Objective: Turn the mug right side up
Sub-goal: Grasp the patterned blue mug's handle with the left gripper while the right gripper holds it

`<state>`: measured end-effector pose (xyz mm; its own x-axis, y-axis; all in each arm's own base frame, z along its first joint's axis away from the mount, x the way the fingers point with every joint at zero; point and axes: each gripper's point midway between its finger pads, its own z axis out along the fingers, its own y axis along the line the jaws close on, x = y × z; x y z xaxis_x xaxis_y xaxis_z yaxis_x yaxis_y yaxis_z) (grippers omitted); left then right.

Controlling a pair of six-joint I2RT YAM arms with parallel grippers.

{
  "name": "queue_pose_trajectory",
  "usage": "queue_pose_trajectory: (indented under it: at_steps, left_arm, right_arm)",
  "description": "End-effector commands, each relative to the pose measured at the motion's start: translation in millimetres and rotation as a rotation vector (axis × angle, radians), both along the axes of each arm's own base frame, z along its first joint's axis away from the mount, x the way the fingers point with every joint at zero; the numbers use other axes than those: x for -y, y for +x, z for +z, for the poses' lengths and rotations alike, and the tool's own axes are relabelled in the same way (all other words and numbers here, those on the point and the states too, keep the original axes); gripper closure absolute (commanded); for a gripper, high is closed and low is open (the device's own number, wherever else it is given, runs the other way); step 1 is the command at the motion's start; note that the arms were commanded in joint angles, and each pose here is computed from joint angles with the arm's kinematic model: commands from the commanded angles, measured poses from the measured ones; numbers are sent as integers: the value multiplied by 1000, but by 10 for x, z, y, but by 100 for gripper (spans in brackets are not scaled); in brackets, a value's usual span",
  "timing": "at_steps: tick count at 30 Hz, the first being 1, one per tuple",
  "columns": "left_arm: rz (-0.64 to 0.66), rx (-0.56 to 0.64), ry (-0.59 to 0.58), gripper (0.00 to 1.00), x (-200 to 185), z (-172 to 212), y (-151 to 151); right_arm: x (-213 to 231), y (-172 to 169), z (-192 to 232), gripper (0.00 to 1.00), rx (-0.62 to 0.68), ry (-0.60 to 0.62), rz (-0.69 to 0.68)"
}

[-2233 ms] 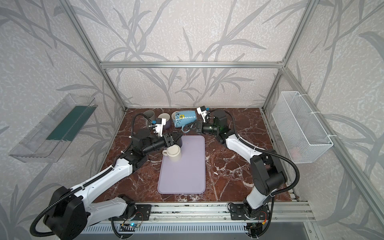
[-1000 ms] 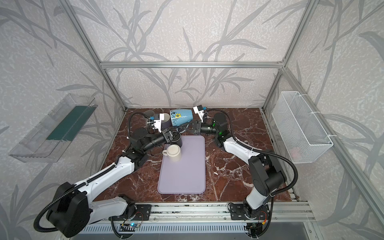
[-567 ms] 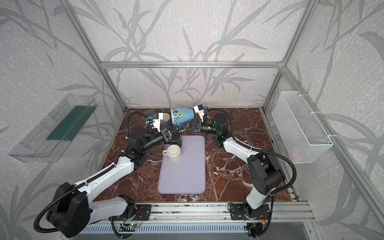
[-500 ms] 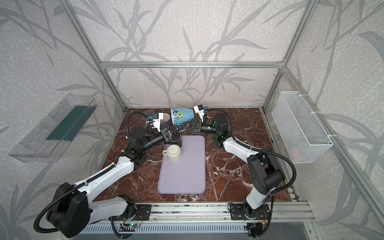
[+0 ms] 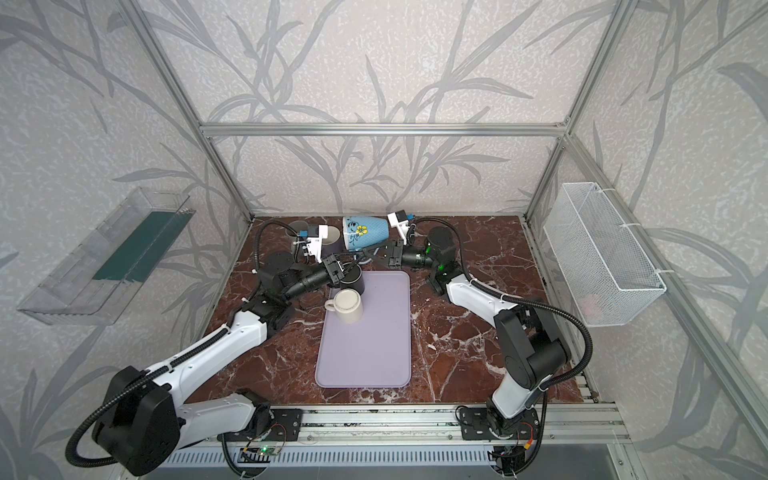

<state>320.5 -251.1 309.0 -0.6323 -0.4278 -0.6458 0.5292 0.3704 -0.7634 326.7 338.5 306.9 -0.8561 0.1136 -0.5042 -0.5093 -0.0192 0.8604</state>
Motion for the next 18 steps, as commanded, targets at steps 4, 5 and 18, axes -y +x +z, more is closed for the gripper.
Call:
queue_pose_trajectory:
  at_steps: [4,5,18]
  left_arm:
    - [-8,30,-6,100,8,178,-13]
    - [-8,29,-6,100,8,181,-12]
    - [17,-6,15,100,-9,102,63]
  right_arm:
    - [24,-132,195,71,109,36,19]
    - [35,-127,185,70,107,35,15]
    - [245,-57,96,64,76,32,-52]
